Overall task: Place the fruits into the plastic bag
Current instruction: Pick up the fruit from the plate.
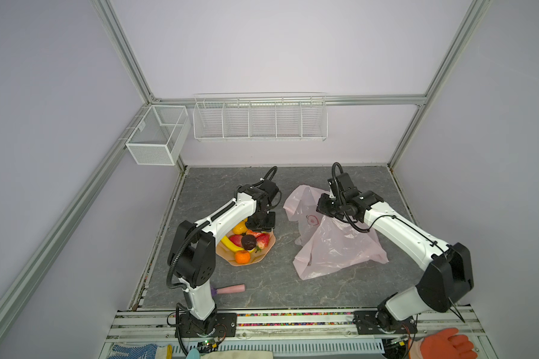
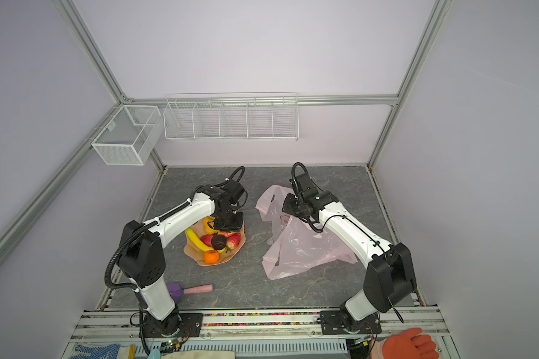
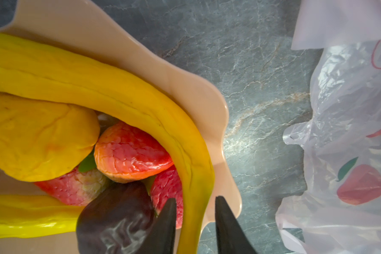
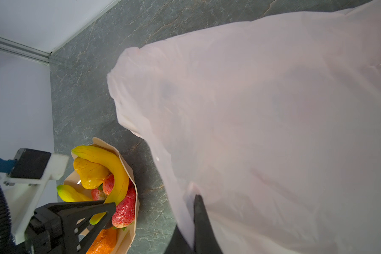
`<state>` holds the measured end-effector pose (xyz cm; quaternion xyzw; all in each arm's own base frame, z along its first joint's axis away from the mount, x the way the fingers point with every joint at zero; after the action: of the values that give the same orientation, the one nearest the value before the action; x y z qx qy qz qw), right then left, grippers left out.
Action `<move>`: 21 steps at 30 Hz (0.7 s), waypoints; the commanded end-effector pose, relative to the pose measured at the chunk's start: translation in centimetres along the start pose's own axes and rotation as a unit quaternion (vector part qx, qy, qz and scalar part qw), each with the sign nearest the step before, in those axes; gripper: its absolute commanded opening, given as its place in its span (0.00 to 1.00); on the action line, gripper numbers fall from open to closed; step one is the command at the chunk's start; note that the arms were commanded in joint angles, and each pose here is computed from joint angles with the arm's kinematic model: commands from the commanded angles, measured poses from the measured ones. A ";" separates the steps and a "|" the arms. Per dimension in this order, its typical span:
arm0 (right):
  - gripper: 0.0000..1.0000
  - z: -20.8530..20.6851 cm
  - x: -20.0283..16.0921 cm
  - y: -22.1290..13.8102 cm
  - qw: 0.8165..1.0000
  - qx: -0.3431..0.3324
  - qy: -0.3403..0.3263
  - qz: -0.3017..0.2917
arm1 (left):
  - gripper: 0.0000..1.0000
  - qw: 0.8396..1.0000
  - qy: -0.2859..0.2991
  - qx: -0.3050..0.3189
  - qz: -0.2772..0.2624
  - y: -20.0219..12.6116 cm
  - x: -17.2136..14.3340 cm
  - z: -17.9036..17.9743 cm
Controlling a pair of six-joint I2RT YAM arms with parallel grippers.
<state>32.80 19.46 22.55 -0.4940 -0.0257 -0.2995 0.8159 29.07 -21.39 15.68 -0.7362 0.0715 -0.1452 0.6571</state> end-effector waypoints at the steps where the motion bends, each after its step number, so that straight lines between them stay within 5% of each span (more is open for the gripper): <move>1: 0.07 0.2 -0.3 -0.8 1.000 0.010 -0.009 -0.003 | 0.26 1.000 0.005 0.000 0.015 -0.6 -0.4 -0.2; 8: 0.07 0.2 -0.2 -1.0 1.000 0.010 -0.012 -0.004 | 0.10 1.000 0.010 0.000 0.013 -2.0 -0.6 -0.2; 21: 0.07 0.3 0.0 -1.4 1.000 0.005 -0.021 -0.007 | 0.00 0.997 0.038 -0.047 -0.047 -9.1 -1.8 -2.1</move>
<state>32.67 19.38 22.69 -0.4976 -0.0349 -0.2941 0.8153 27.63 -21.17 22.32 -0.7508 0.0524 -0.1775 0.6340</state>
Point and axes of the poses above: each gripper's point midway between its finger pads, its own y axis out along the fingers, its own z axis along the line the jaws close on, x = y × z, the point moved 5 cm from there along -y, back along the fingers, and after that the axes turned 10 degrees about y, right-handed, at the moved point
